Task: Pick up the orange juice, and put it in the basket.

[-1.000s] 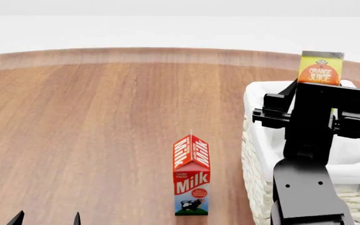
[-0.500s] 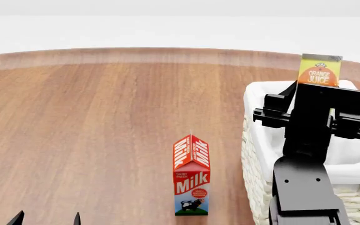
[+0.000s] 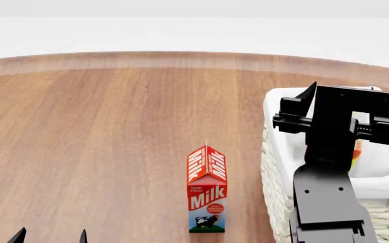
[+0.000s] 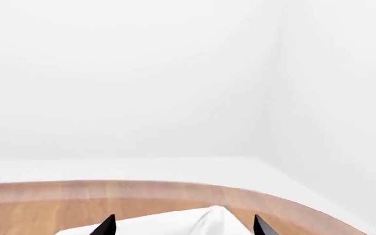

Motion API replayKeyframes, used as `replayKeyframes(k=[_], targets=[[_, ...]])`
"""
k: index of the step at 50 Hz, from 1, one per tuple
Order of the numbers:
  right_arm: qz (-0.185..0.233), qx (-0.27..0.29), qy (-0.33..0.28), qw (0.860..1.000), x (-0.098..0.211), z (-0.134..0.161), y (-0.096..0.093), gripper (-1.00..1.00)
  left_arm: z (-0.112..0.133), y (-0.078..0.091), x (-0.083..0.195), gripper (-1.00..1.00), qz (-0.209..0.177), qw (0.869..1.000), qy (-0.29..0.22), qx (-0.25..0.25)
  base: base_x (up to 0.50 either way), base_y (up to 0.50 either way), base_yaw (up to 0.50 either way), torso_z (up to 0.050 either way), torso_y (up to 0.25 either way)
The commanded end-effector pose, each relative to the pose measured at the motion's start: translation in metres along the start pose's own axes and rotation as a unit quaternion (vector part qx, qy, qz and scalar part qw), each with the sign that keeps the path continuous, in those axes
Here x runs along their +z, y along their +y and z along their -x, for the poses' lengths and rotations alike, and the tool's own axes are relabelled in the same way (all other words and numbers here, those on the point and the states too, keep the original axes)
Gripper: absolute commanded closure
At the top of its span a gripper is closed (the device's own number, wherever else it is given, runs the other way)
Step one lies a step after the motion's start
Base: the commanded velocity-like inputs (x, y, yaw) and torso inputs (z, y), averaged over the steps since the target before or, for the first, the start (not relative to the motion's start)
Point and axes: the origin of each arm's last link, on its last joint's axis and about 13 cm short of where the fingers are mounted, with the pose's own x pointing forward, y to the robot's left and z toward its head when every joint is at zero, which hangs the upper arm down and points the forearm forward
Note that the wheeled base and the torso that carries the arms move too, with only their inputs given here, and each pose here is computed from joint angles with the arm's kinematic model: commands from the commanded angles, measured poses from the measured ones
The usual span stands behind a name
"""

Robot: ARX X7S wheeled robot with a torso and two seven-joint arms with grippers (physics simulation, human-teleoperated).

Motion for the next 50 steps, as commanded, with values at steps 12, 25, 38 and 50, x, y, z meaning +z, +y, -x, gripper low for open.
replayKeyframes(k=[12, 25, 38, 50], targets=[[0.010, 0.003, -0.012, 1.000, 0.007, 0.001, 0.001, -1.00, 0.000, 0.000, 0.000, -1.00, 0.000, 1.000, 0.000, 0.000, 0.00, 0.00, 0.00, 0.000, 0.000], [-0.007, 0.017, -0.055, 0.998, 0.026, 0.013, -0.003, -1.00, 0.000, 0.000, 0.000, -1.00, 0.000, 1.000, 0.000, 0.000, 0.00, 0.00, 0.00, 0.000, 0.000], [-0.027, 0.060, -0.117, 0.991, 0.057, 0.047, -0.008, -1.00, 0.000, 0.000, 0.000, -1.00, 0.000, 1.000, 0.000, 0.000, 0.00, 0.00, 0.00, 0.000, 0.000], [-0.044, 0.077, -0.142, 0.986, 0.065, 0.067, -0.014, -1.00, 0.000, 0.000, 0.000, -1.00, 0.000, 1.000, 0.000, 0.000, 0.00, 0.00, 0.00, 0.000, 0.000]])
